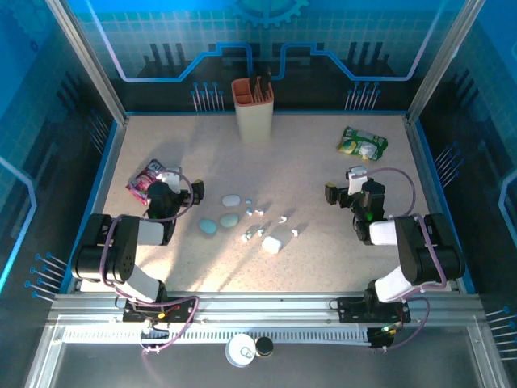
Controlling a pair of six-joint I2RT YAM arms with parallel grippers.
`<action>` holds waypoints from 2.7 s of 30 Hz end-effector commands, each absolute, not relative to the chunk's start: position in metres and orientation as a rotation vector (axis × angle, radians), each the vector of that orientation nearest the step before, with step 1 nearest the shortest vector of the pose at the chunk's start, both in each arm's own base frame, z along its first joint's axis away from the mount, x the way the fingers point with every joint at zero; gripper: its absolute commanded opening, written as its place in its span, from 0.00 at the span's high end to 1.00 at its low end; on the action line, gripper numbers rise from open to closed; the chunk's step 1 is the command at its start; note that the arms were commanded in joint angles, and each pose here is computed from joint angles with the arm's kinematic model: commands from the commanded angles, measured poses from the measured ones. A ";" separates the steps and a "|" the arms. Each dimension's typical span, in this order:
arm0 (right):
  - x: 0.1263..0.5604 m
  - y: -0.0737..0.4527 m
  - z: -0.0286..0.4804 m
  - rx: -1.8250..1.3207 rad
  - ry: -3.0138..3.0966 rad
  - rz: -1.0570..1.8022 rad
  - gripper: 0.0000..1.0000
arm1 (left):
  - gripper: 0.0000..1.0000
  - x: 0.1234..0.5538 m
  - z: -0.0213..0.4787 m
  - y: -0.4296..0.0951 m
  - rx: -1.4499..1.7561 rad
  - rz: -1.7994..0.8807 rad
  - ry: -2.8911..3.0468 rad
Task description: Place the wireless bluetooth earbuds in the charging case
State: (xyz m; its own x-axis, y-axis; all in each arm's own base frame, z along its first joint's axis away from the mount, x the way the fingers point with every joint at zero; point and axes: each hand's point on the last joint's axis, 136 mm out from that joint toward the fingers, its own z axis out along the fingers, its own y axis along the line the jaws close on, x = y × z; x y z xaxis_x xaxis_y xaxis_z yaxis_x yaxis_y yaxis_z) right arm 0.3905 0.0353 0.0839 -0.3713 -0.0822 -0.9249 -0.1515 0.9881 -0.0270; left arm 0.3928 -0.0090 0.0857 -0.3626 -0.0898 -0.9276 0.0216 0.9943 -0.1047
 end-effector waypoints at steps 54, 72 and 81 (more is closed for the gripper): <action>0.320 0.227 0.157 -0.451 2.176 0.600 0.00 | 0.01 0.266 0.133 -0.159 1.256 -0.375 2.158; 0.303 0.223 0.132 -0.363 2.265 0.634 0.00 | 0.23 0.287 0.049 -0.164 1.467 -0.294 2.292; 0.299 0.218 0.128 -0.365 2.276 0.617 0.00 | 0.38 0.294 0.028 -0.163 1.472 -0.271 2.329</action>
State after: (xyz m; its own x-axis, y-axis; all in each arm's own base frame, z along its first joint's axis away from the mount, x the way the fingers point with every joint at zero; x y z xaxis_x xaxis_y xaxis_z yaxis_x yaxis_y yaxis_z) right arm 0.3038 0.2196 0.1276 -0.6835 -0.0751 -0.7261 -0.4316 0.8438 0.3190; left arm 0.2853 -0.1578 0.0258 -0.4051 0.8239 -0.3964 0.8944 0.4471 0.0153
